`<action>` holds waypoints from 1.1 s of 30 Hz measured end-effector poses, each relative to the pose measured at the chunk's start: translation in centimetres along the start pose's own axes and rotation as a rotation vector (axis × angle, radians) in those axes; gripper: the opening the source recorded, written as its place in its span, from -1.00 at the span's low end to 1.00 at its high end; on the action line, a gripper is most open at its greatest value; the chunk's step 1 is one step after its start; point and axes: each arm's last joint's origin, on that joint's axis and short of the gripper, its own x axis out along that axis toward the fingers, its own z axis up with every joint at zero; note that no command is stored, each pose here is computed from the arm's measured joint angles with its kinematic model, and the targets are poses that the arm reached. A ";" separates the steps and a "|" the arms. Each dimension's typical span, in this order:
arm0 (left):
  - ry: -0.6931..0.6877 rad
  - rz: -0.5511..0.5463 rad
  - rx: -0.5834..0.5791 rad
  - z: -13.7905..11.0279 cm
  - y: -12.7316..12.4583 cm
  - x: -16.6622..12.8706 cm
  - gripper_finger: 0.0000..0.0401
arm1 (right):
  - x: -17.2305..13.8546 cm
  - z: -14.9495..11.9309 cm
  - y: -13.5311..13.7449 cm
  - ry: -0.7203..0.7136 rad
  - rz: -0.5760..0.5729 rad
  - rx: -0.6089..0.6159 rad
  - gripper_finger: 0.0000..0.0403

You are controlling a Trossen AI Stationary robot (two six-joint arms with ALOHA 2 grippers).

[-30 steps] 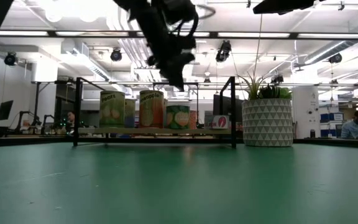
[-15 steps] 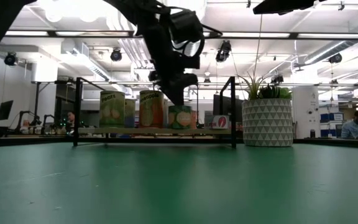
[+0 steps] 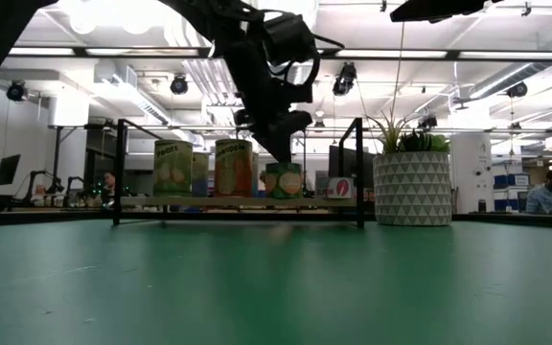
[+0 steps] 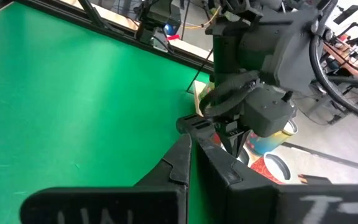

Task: Pick and place cans onto a shelf
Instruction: Adjust the cans on the shelf, then return to Home Position

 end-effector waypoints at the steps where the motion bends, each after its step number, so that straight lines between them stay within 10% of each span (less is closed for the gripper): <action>1: -0.009 -0.002 -0.003 0.1 -0.1 -0.4 -1.00 | 0.0 0.0 0.0 0.000 0.000 -0.001 -0.94; 9: -0.316 -0.026 0.133 -0.3 -5.2 -11.1 -1.00 | 0.2 -0.3 0.2 0.004 0.001 -0.015 -0.94; 18: -0.736 -0.551 0.510 -15.5 -12.9 -19.1 -1.00 | 0.7 -0.9 0.6 -0.059 -0.008 -0.029 -0.94; 33: -1.047 -0.592 0.203 -24.2 -1.5 -21.5 -1.00 | 1.1 -3.7 1.4 -0.199 0.014 0.043 -0.94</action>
